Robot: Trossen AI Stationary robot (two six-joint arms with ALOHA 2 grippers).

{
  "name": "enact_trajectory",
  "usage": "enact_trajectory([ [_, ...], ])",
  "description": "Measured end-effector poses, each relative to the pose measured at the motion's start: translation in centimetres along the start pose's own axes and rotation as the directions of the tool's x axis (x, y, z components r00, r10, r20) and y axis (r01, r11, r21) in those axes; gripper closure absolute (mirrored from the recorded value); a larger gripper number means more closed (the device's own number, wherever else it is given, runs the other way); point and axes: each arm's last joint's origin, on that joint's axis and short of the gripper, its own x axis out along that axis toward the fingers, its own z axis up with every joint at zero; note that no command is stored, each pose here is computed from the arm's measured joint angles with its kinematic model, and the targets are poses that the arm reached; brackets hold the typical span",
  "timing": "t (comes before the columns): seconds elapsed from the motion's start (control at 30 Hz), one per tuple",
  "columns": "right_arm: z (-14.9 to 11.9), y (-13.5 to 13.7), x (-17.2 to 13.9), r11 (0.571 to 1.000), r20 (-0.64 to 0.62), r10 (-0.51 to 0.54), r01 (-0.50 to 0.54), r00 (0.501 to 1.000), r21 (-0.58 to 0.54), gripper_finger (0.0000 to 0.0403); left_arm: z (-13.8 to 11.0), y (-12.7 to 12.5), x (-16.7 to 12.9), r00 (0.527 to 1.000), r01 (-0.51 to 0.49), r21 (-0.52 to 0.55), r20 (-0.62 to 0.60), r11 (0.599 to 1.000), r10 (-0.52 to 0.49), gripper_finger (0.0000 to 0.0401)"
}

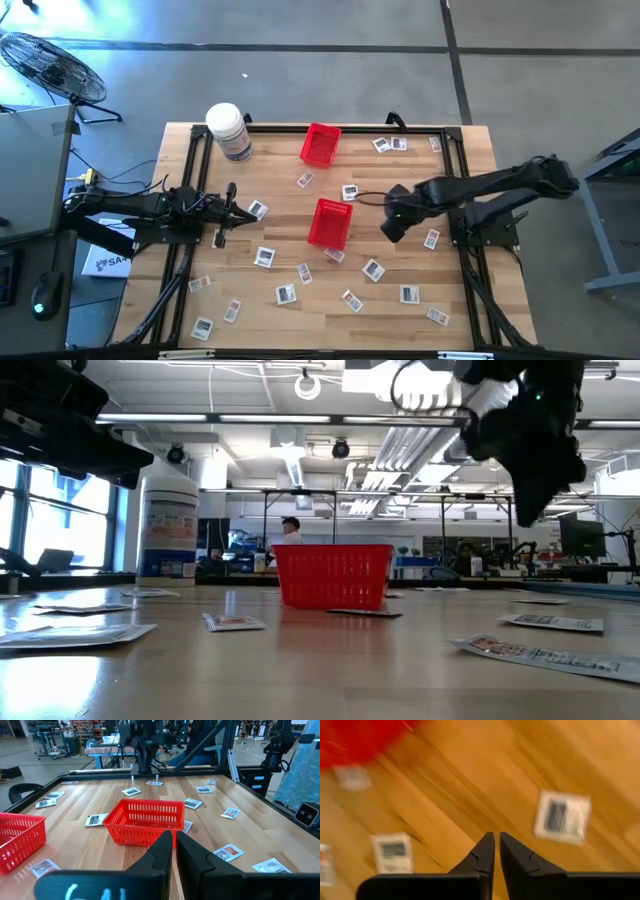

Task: Pick & Place First Aid Supplies
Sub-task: Put the white towelette pack into the bottom red bin

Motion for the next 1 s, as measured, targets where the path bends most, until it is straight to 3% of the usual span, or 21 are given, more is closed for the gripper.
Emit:
enact_trajectory([
  [0.2,0.5,-0.7,3.5,0.987,-0.133,-0.119,0.132,0.984,0.091,0.0334,0.0,0.0,0.0,1.000,0.000,0.000,0.000,1.000,0.000,0.0380],
  [0.33,1.0,-1.6,5.4,0.977,-0.215,-0.120,0.154,0.969,0.150,0.0330,0.0,0.0,0.0,1.000,0.000,0.000,0.000,1.000,0.000,0.0380],
  [0.67,1.9,-3.4,7.4,0.957,-0.232,-0.124,0.178,0.965,0.228,0.0340,0.0,0.0,0.0,1.000,0.000,0.000,0.000,1.000,0.000,0.0380],
  [1.0,1.8,-3.7,7.9,0.963,-0.224,-0.121,0.169,0.967,0.212,0.0318,0.0,0.0,0.0,1.000,0.000,0.000,0.000,1.000,0.000,0.0380],
])
